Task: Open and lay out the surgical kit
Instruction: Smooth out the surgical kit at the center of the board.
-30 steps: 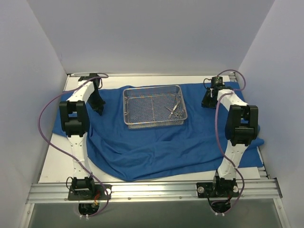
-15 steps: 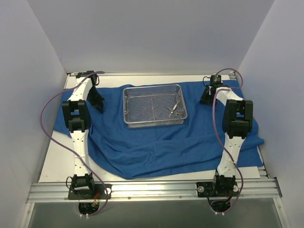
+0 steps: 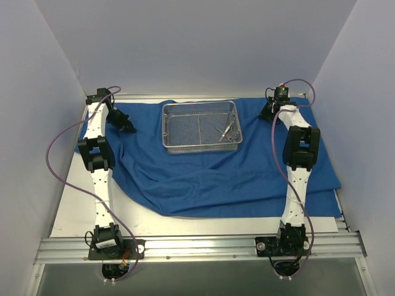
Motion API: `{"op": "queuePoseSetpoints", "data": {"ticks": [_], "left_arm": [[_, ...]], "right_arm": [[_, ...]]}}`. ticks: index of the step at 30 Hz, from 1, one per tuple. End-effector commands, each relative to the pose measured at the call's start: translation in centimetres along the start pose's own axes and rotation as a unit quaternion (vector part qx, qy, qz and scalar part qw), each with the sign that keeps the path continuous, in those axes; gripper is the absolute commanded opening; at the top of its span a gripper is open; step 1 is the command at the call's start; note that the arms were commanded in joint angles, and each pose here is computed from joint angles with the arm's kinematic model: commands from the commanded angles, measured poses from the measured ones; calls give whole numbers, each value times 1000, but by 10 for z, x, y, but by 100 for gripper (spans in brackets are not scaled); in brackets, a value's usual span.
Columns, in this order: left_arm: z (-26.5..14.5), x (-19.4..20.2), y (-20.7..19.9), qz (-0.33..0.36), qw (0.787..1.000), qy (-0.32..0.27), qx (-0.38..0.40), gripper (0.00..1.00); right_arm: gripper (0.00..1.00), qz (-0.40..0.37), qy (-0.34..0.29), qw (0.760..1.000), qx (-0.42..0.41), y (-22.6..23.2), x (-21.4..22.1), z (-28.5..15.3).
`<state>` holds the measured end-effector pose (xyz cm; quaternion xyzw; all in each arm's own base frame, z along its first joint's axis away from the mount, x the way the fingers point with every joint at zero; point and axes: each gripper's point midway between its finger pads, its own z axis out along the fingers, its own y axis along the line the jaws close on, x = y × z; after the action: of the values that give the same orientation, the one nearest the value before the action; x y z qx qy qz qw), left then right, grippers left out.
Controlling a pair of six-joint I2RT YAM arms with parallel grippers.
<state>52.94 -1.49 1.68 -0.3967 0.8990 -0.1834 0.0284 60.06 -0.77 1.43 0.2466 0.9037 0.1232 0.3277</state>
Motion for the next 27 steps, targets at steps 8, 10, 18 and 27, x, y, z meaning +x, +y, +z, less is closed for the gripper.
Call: {"op": "queuePoseSetpoints", "data": {"ticks": [8,10,18,27], "left_arm": [[24,-73,-11,8,992,-102,77,4],[-15,-70,-33,38,986,-125,100,24],[-166,-33,-60,122,958,-245,85,59],[-207,39,48,57,967,-247,13,81]], "right_arm": [[4,9,93,994,59,-53,49,38],[13,-4,78,996,47,-42,32,25],[46,-13,18,999,-32,36,-39,-46],[72,-54,115,983,-132,113,53,-163]]}}
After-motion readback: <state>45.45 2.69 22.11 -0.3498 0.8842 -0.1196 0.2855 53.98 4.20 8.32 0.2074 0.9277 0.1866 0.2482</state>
